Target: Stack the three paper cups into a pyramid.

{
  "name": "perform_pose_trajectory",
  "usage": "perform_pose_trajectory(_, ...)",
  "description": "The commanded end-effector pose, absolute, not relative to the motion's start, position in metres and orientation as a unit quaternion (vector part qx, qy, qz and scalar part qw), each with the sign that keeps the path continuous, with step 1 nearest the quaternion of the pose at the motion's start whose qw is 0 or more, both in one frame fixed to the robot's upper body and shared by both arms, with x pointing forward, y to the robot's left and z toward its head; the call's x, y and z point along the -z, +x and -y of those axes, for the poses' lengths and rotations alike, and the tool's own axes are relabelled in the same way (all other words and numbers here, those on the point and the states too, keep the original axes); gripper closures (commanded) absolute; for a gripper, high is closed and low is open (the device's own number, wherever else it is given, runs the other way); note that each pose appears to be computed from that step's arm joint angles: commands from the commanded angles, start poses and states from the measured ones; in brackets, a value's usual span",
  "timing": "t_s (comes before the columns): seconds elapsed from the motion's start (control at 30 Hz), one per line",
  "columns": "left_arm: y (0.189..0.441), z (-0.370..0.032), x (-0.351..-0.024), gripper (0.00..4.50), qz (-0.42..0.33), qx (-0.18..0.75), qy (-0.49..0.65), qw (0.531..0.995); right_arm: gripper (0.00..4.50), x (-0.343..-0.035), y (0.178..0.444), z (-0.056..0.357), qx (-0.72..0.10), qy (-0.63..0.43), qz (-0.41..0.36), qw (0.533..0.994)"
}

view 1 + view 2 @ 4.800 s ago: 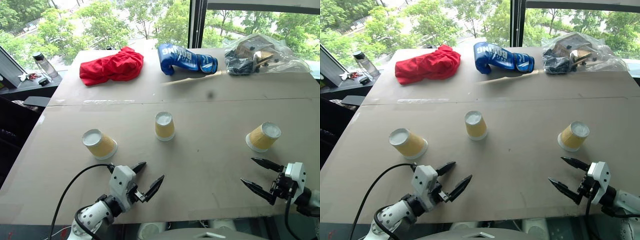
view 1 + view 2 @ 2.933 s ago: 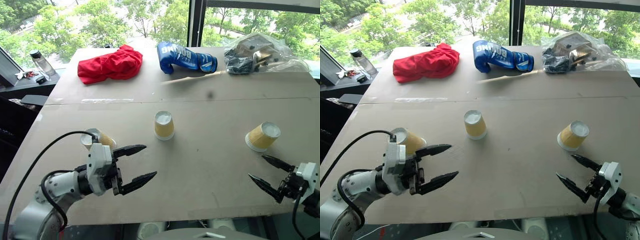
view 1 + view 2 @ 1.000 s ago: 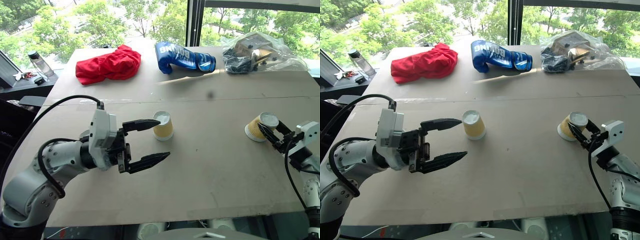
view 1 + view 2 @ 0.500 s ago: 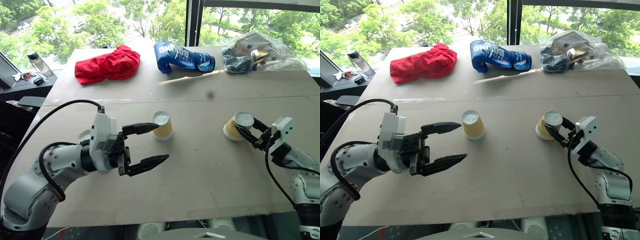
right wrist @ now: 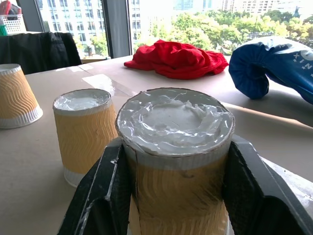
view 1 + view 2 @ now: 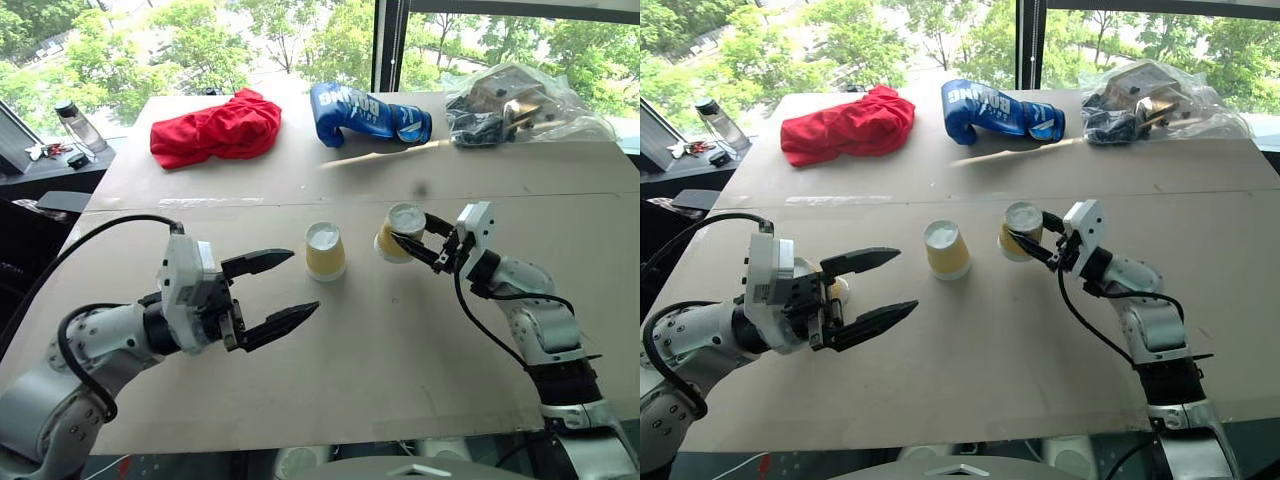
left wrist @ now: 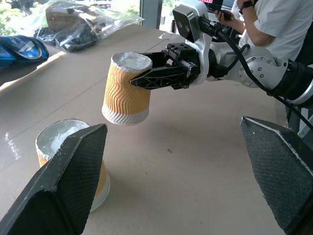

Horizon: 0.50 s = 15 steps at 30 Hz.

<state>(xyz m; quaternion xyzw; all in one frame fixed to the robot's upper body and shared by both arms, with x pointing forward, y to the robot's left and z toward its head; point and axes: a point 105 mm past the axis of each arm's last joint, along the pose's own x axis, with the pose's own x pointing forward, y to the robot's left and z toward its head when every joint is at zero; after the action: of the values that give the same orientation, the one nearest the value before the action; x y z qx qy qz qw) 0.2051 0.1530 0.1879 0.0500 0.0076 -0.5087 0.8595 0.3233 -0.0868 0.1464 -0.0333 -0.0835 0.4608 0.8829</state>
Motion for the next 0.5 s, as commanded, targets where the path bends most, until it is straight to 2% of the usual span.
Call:
perform_pose_trajectory(0.03, 0.202, -0.155, -0.195, 0.00, 0.013, 0.497, 0.068, 0.865, 2.76, -0.156, 0.324, 0.084, -0.467, -0.038, 0.101, 0.878)
perform_pose_trajectory(0.47, 0.203, -0.159, -0.195, 0.00, 0.017, 0.493, 0.070, 0.867, 2.76, -0.136, 0.325, 0.123, -0.441, -0.057, 0.055, 0.894)
perform_pose_trajectory(0.5, 0.204, -0.159, -0.196, 0.00, 0.018, 0.495, 0.071, 0.866, 2.26, -0.135, 0.325, 0.124, -0.439, -0.056, 0.054, 0.895)
